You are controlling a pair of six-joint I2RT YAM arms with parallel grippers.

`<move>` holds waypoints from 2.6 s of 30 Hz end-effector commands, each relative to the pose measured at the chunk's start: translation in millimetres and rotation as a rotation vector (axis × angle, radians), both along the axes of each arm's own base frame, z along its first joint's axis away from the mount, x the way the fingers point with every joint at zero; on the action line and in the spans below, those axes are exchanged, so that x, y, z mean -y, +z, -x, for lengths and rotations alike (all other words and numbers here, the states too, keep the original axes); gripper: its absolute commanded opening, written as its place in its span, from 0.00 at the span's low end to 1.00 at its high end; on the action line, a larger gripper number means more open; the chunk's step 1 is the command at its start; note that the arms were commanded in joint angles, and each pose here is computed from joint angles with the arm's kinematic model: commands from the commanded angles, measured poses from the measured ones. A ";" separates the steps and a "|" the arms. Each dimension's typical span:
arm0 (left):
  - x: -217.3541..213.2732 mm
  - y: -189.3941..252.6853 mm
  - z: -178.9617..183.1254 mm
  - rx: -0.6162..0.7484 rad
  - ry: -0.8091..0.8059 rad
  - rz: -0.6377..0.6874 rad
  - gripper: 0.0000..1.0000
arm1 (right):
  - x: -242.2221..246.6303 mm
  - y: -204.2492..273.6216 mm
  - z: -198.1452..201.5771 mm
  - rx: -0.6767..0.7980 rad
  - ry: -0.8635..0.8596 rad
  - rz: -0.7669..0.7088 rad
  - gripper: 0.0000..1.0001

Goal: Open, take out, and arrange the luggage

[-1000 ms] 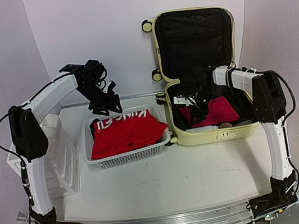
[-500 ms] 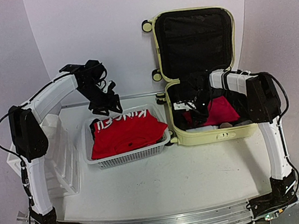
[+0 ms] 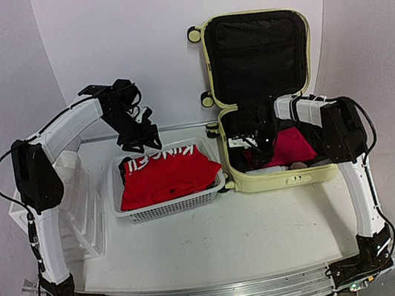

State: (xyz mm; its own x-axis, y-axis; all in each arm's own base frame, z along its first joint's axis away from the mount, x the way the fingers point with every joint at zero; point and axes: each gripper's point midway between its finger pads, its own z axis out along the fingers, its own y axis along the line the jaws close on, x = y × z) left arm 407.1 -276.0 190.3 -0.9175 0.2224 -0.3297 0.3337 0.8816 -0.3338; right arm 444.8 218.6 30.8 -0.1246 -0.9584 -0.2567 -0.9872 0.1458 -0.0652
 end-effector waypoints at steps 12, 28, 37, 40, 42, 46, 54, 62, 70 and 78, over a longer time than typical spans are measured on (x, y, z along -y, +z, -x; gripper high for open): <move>4.6 59.0 -0.5 0.062 0.056 0.126 0.66 | -0.3 23.6 -18.7 0.043 -0.156 -0.082 0.00; 33.3 78.3 -37.8 -0.357 0.473 0.557 0.65 | -1.4 81.0 -6.3 0.050 -0.215 -0.270 0.00; 130.1 78.2 -33.7 -0.611 0.730 0.800 0.72 | 1.8 104.3 6.1 0.045 -0.224 -0.333 0.00; 164.8 75.1 -29.2 -0.654 0.760 0.836 0.74 | 3.6 110.8 11.6 0.044 -0.231 -0.346 0.00; 188.7 71.3 -24.7 -0.684 0.763 0.855 0.75 | 4.6 111.7 16.5 0.039 -0.230 -0.348 0.00; 228.7 58.8 -13.4 -0.704 0.776 0.858 0.78 | 4.6 117.2 25.3 0.034 -0.218 -0.366 0.00; 277.9 16.4 -1.7 -0.684 0.824 0.841 0.80 | 2.1 128.2 35.5 0.026 -0.216 -0.405 0.00; 293.8 -13.8 15.4 -0.639 0.845 0.783 0.80 | 0.0 142.2 39.7 0.043 -0.214 -0.449 0.00; 303.6 -43.0 23.7 -0.611 0.843 0.721 0.79 | 0.3 154.2 46.3 0.061 -0.216 -0.474 0.00; 309.1 -62.0 25.5 -0.606 0.855 0.699 0.75 | 0.1 170.9 58.0 0.071 -0.218 -0.507 0.00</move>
State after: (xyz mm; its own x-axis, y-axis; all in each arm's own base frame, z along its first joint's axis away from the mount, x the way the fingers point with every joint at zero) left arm 379.9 -583.5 148.7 -0.7310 -0.5464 0.4088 -0.6225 0.2885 -0.7275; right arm 392.6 212.0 159.5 -0.3286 -0.7195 -0.6118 -0.9219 0.3852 0.0421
